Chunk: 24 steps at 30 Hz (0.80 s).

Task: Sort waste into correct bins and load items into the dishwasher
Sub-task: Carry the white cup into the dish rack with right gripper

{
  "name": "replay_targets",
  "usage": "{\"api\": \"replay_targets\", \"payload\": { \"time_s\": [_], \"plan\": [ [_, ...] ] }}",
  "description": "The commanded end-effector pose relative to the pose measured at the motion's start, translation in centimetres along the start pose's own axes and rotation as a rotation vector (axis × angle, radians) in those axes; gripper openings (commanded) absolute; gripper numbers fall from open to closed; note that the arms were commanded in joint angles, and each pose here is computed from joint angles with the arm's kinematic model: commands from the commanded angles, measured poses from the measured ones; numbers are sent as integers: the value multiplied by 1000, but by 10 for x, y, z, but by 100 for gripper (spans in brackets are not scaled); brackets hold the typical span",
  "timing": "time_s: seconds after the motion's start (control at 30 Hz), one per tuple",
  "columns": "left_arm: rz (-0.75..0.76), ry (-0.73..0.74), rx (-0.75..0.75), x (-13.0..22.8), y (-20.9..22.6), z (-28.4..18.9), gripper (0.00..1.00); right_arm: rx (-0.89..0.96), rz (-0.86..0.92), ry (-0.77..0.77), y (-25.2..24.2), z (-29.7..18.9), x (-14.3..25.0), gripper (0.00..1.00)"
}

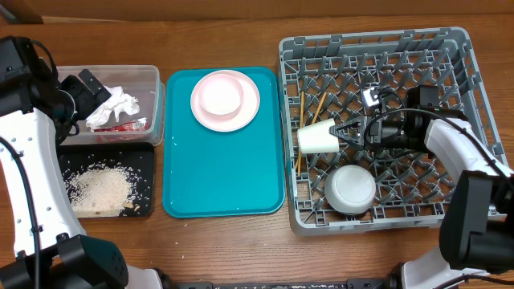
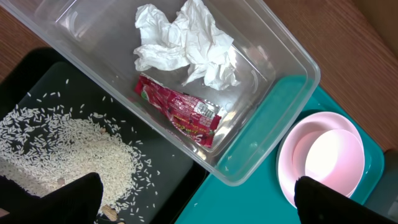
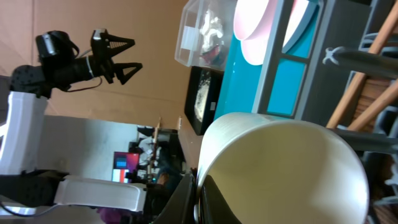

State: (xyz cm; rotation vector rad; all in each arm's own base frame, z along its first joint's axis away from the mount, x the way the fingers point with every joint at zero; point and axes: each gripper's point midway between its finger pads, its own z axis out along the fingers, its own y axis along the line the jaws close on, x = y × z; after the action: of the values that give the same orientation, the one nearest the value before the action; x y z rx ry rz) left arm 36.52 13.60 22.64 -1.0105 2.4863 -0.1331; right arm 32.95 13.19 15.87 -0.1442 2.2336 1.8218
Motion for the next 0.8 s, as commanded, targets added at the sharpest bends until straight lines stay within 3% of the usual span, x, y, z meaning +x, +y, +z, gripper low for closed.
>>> {"api": "replay_targets", "payload": {
  "time_s": [0.0,0.77],
  "plan": [
    [-18,-8,8,-3,-3,-2,100,-77,-10,-7,9,2,-1,4],
    [-19,-8,8,-3,-3,-2,100,-43,-4,16,3,9,2,4]
  ]
}}
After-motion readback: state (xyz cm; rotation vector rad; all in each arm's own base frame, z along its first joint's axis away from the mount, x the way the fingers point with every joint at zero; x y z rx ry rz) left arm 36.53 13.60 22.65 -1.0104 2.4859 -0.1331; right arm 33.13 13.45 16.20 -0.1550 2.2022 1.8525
